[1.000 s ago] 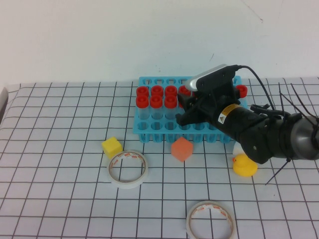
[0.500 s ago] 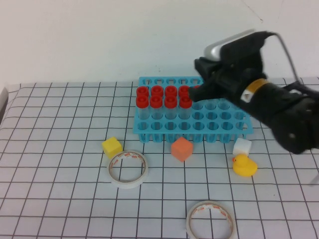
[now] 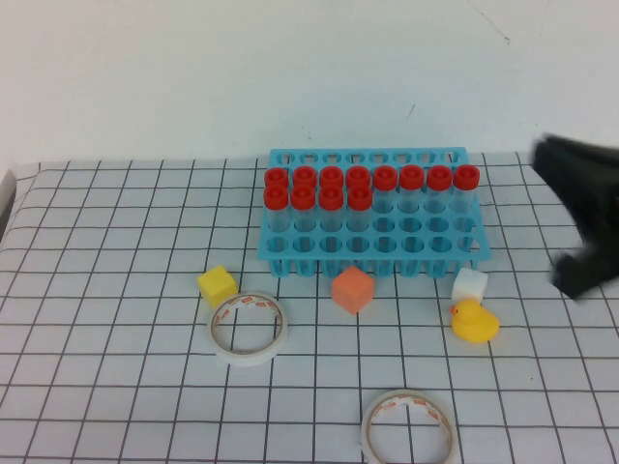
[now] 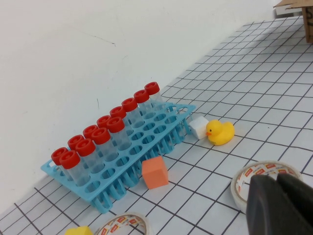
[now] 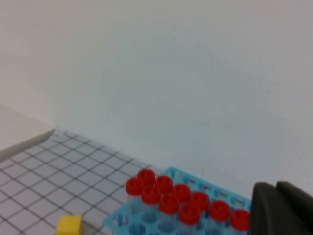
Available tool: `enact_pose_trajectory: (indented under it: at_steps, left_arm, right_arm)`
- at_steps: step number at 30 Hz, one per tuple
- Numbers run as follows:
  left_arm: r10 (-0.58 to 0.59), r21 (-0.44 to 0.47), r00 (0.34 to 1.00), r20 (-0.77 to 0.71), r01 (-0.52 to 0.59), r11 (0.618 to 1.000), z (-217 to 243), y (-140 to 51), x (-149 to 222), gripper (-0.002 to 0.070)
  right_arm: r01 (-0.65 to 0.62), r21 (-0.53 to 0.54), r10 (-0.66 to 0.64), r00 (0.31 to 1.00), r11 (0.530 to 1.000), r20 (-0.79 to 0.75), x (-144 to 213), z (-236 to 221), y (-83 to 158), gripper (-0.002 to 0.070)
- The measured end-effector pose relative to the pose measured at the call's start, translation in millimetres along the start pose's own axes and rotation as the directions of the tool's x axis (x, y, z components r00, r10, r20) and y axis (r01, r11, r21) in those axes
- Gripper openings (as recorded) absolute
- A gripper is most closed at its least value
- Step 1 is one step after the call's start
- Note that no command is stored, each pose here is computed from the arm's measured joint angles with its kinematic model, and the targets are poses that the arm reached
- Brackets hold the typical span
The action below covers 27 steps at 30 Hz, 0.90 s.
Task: Place the test tubes
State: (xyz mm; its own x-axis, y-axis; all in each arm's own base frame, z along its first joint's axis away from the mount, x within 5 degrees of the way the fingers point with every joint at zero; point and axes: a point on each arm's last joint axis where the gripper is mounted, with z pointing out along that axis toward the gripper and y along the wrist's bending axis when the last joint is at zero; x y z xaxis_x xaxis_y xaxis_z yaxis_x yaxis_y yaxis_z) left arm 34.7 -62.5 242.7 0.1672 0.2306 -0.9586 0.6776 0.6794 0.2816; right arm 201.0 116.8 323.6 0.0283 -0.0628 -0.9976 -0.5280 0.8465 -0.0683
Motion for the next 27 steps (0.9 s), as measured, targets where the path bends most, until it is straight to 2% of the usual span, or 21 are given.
enact_pose_trajectory:
  at_steps: [8,11,17,22,27]
  left_arm:
    - [0.000,0.000,1.000,0.000,0.000,1.000,0.0,0.0,0.0,-0.0001]
    - [0.000,0.000,1.000,0.000,0.000,1.000,0.0,0.0,0.0,-0.0001]
    - [0.000,0.000,1.000,0.000,0.000,1.000,0.0,0.0,0.0,-0.0001]
    - [0.000,0.000,1.000,0.000,0.000,1.000,0.0,0.0,0.0,-0.0001]
    - [0.000,0.000,1.000,0.000,0.000,1.000,0.0,0.0,0.0,-0.0001]
  right_arm:
    - [0.019,0.055,-0.008,0.982,0.998,-0.191,17.9,-98.2,-0.3,-0.0001]
    - [0.021,0.066,-0.009,0.984,0.998,-0.177,23.8,-122.1,0.3,-0.0001]
    - [0.048,0.088,-0.032,0.983,0.995,-0.183,43.2,-154.1,0.9,-0.0001]
    - [0.027,0.119,0.001,0.974,0.993,-0.225,53.7,-178.3,0.1,-0.0001]
    - [-0.002,0.126,0.025,0.984,0.992,-0.176,69.7,-187.3,1.9,-0.0001]
